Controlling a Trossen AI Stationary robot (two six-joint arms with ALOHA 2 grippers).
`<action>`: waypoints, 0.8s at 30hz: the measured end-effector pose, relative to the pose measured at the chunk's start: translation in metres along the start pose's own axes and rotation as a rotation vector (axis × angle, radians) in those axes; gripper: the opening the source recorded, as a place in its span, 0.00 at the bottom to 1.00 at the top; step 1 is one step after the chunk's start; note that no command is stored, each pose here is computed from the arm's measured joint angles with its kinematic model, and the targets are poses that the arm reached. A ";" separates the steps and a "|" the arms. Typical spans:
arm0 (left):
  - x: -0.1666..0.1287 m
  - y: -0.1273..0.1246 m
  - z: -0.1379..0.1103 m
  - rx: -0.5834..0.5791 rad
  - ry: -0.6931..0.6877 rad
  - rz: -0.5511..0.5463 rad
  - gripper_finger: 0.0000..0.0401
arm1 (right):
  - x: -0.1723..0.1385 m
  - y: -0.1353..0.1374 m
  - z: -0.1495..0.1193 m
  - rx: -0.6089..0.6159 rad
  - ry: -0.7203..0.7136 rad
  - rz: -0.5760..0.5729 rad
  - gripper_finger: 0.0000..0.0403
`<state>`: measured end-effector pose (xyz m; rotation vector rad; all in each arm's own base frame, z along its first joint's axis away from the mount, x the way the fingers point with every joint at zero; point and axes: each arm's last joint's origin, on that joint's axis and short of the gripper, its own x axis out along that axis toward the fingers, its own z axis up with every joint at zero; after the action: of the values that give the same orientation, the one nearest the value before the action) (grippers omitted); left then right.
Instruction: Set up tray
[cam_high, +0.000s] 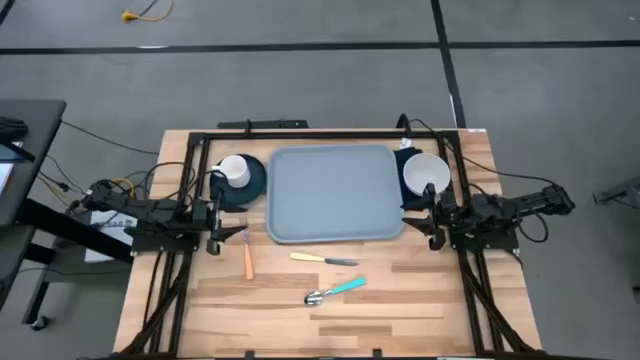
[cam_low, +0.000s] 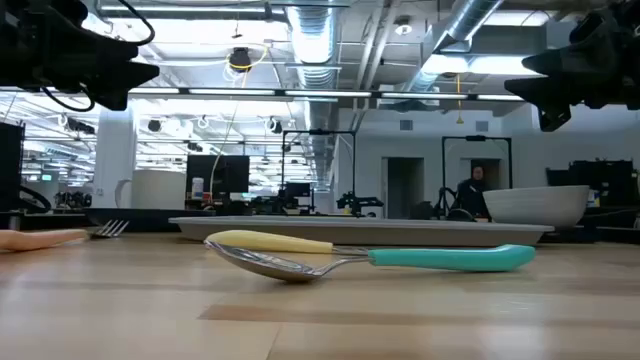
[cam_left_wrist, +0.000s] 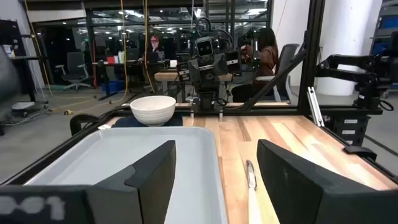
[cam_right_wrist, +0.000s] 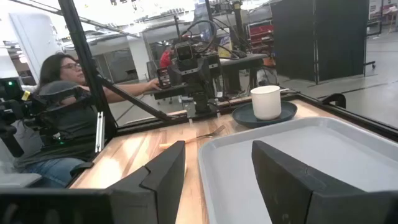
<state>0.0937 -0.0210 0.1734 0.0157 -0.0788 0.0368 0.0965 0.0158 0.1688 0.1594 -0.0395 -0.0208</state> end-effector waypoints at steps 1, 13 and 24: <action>0.000 0.000 0.000 0.000 0.000 0.000 0.53 | 0.000 0.000 0.000 0.000 0.000 0.000 0.44; 0.000 0.000 0.000 -0.002 0.000 0.000 0.53 | 0.000 0.000 0.000 0.000 0.000 0.000 0.44; 0.000 0.000 0.000 -0.001 0.000 0.000 0.53 | 0.000 0.000 0.000 0.000 0.000 0.000 0.44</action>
<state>0.0937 -0.0210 0.1734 0.0143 -0.0790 0.0366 0.0965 0.0158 0.1687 0.1594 -0.0394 -0.0206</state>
